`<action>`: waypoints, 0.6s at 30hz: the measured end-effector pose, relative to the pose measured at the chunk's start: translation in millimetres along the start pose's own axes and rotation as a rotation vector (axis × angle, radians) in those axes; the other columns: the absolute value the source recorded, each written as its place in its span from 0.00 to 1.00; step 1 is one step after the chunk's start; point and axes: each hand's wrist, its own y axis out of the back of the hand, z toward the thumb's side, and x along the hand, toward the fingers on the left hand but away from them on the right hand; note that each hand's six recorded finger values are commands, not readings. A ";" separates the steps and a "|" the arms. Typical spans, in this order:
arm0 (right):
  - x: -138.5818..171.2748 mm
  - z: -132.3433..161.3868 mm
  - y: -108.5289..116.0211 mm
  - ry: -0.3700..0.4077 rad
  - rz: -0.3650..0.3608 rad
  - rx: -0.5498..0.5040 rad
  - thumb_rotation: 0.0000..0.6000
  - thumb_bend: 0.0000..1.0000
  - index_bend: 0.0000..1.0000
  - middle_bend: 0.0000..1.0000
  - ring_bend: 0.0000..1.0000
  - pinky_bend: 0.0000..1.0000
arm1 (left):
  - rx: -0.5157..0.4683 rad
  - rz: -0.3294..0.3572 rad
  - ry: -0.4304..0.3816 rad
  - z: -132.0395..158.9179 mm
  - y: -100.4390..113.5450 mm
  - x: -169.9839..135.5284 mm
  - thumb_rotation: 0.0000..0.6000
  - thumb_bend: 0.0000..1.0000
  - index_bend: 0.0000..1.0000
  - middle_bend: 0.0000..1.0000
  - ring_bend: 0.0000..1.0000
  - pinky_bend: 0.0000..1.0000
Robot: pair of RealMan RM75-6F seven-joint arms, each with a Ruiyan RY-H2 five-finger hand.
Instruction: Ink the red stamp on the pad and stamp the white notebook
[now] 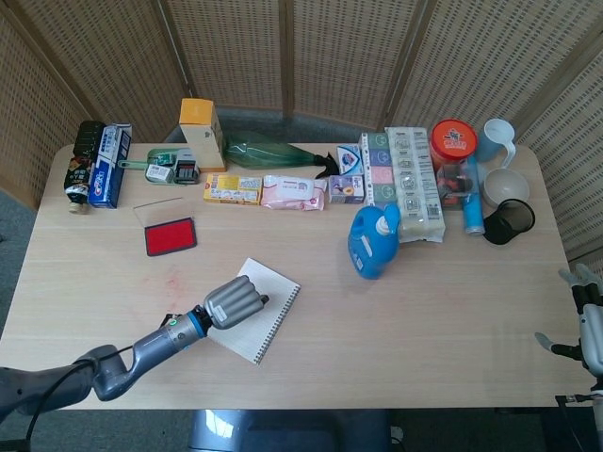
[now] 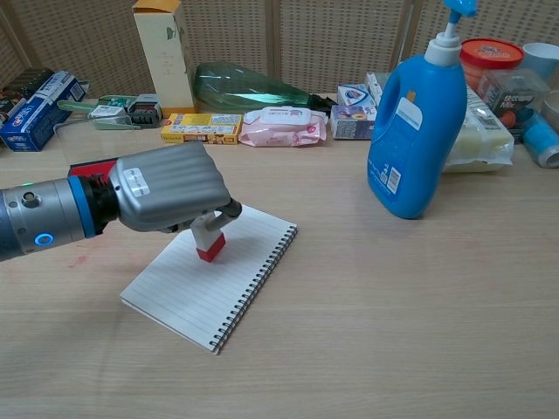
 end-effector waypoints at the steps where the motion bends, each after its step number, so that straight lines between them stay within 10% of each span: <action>1: -0.1 -0.2 0.2 0.000 0.000 -0.001 1.00 0.00 0.12 0.00 0.00 0.00 | 0.001 -0.006 -0.001 1.4 -2.8 1.0 1.00 0.39 0.63 1.00 1.00 1.00; 18: 0.7 -1.2 2.9 0.003 -0.002 -0.012 1.00 0.00 0.12 0.00 0.00 0.00 | -0.021 -0.029 -0.007 13.4 -21.7 6.7 1.00 0.39 0.63 1.00 1.00 1.00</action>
